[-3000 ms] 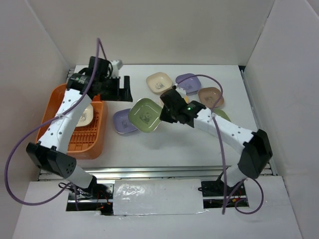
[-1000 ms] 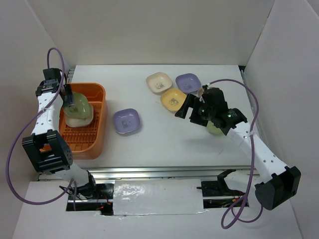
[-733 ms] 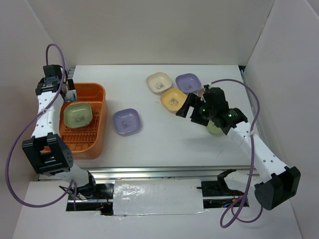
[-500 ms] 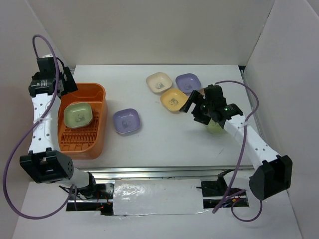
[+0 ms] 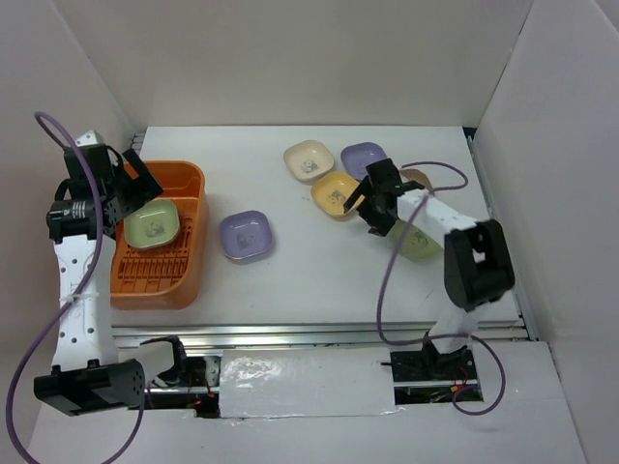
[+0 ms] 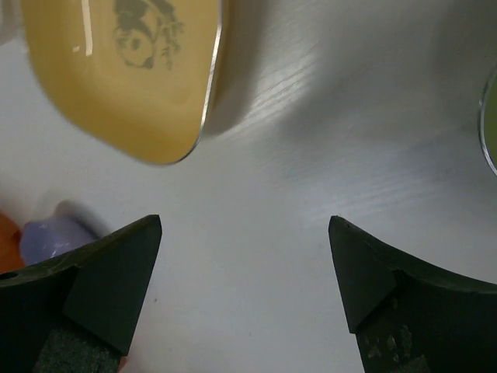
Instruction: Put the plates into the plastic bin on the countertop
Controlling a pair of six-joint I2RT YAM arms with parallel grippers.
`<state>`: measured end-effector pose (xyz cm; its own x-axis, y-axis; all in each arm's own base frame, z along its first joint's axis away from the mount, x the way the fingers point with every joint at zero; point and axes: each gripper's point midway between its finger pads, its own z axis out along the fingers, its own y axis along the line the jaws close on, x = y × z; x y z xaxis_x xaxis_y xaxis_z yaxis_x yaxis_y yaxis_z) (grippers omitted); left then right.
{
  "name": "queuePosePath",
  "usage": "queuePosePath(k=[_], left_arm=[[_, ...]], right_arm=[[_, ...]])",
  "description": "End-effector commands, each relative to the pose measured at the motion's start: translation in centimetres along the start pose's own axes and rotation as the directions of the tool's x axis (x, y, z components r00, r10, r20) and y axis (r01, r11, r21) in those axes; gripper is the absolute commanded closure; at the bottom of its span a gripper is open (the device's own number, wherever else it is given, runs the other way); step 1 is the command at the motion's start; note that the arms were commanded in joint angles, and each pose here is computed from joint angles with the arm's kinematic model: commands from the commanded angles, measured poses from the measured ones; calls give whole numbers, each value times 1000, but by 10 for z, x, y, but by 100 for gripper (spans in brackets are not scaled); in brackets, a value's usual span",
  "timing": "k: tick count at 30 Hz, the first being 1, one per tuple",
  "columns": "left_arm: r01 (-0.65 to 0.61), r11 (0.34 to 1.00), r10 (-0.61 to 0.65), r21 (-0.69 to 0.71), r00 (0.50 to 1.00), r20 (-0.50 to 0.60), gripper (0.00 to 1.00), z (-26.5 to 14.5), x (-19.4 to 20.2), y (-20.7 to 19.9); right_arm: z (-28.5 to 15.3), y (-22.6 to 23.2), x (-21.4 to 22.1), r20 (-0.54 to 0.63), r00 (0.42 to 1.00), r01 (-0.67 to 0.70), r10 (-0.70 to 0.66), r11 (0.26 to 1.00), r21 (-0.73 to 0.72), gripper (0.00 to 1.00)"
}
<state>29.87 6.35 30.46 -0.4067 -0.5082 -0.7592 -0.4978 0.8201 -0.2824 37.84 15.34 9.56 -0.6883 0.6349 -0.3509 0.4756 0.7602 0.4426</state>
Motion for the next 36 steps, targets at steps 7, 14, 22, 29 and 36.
queuePosePath(k=[7,14,22,29,36], left_arm=[[-133,991,132,9,989,65,1,-41,18,-10],[-184,971,181,150,983,35,1,-44,35,-33],[-246,951,246,185,969,26,1,-45,42,-44],[-273,943,274,191,961,26,1,-48,43,-49],[-277,949,286,153,958,-37,2,-42,45,-48]], right_arm=[[70,17,-14,8,1000,-23,23,996,91,9],[69,23,-8,2,998,-68,68,996,54,14],[56,41,-18,57,986,-156,156,988,-8,12],[89,49,-34,40,971,-239,237,969,58,15],[103,35,-21,-5,973,-225,231,953,204,30]])
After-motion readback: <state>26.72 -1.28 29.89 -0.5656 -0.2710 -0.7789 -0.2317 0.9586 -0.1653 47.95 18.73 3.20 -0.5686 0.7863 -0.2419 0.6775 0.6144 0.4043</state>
